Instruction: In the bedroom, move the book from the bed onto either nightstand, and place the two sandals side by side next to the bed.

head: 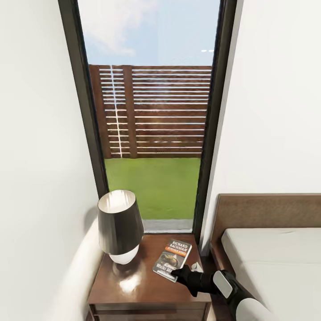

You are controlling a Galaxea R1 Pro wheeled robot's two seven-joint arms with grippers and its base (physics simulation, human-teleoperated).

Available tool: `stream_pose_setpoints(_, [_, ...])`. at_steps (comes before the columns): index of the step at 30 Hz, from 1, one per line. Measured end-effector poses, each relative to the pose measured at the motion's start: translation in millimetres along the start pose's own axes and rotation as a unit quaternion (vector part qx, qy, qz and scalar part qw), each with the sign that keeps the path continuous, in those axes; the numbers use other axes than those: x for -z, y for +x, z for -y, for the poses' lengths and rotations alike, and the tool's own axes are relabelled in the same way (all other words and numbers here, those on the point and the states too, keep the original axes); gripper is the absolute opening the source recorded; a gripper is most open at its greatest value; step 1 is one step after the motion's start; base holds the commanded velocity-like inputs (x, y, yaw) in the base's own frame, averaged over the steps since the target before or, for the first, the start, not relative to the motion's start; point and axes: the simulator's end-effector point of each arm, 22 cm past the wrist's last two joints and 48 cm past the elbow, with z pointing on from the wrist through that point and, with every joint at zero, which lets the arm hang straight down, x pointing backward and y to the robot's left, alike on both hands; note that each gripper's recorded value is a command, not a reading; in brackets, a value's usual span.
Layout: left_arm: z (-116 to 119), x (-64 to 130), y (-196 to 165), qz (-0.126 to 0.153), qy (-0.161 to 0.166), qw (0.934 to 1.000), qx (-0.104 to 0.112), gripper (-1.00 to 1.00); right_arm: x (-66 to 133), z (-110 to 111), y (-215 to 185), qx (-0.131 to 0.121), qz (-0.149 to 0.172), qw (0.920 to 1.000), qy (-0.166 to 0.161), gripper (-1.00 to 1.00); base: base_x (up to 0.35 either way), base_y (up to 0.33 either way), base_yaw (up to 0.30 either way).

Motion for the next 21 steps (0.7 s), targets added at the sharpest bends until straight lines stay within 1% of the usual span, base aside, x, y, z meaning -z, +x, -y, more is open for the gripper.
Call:
stream_pose_setpoints(3, [0.1, -3.8, 1.6, 0.000, 0.000, 1.0000, 0.000, 1.00, -2.8, 3.0, -1.1, -0.006, 0.002, 1.0000, 0.000, -1.00, 0.000, 0.000, 0.000])
stream_pose_setpoints(9, [-0.3, -3.8, 1.5, 0.000, 0.000, 1.0000, 0.000, 1.00, -3.3, -0.2, -3.2, -0.021, 0.007, 0.9997, -0.006, -1.00, 0.000, 0.000, 0.000])
stream_pose_setpoints(19, [-0.2, -3.8, 1.5, 0.000, 0.000, 1.0000, 0.000, 1.00, -3.4, -1.3, -4.0, -0.025, 0.009, 0.9996, -0.008, -1.00, 0.000, 0.000, 0.000])
stream_pose_setpoints(21, [-0.2, -6.3, 2.6, 0.000, 0.000, 1.0000, 0.000, 1.00, -5.0, 1.0, -4.2, -0.025, 0.009, 0.9996, -0.008, -1.00, 0.000, 0.000, 0.000])
